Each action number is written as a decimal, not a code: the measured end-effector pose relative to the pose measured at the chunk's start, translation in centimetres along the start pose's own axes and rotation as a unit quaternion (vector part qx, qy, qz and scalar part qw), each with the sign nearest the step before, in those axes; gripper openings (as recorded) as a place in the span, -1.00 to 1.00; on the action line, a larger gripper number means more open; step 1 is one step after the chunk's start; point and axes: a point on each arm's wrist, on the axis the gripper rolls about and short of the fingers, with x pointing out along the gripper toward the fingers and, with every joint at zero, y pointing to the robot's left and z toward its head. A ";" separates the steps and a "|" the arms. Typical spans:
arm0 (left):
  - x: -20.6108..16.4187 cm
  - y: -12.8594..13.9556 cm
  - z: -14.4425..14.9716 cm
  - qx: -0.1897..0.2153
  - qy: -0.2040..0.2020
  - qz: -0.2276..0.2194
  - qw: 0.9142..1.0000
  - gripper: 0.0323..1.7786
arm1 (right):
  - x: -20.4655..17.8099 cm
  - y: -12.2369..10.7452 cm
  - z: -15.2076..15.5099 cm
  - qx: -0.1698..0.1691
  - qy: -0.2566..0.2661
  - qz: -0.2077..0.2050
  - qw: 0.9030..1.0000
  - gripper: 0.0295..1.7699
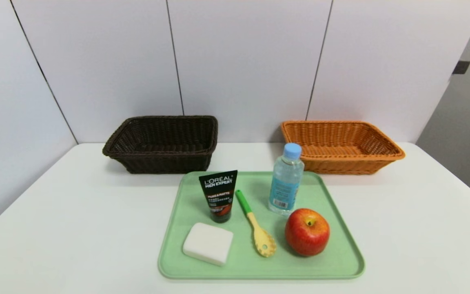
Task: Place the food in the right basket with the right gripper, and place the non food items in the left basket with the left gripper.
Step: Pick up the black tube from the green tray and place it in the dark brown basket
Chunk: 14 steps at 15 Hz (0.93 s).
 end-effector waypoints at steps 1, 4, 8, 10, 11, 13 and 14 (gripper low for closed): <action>0.0 0.0 0.0 0.000 0.000 0.000 1.000 0.90 | 0.0 0.0 0.0 -0.001 0.000 0.000 1.000 0.93; 0.0 0.0 0.0 0.000 0.000 0.000 1.000 0.90 | 0.0 0.0 0.0 -0.005 0.000 0.003 1.000 0.93; 0.0 0.0 0.0 0.002 0.000 0.000 1.000 0.90 | 0.0 0.0 0.0 -0.003 -0.001 0.004 1.000 0.93; 0.0 0.0 0.0 0.001 0.000 0.000 1.000 0.90 | 0.0 0.0 0.0 -0.011 -0.001 0.004 1.000 0.93; 0.0 0.0 0.0 0.004 -0.001 0.000 1.000 0.90 | 0.0 0.0 0.0 -0.016 -0.001 0.004 1.000 0.93; 0.0 0.0 0.0 0.011 -0.001 -0.002 1.000 0.90 | 0.0 0.0 0.0 -0.019 0.000 0.002 1.000 0.93; 0.0 0.0 0.0 0.014 0.002 -0.005 1.000 0.90 | -0.1 0.0 0.3 -0.019 -0.002 -0.001 1.000 0.93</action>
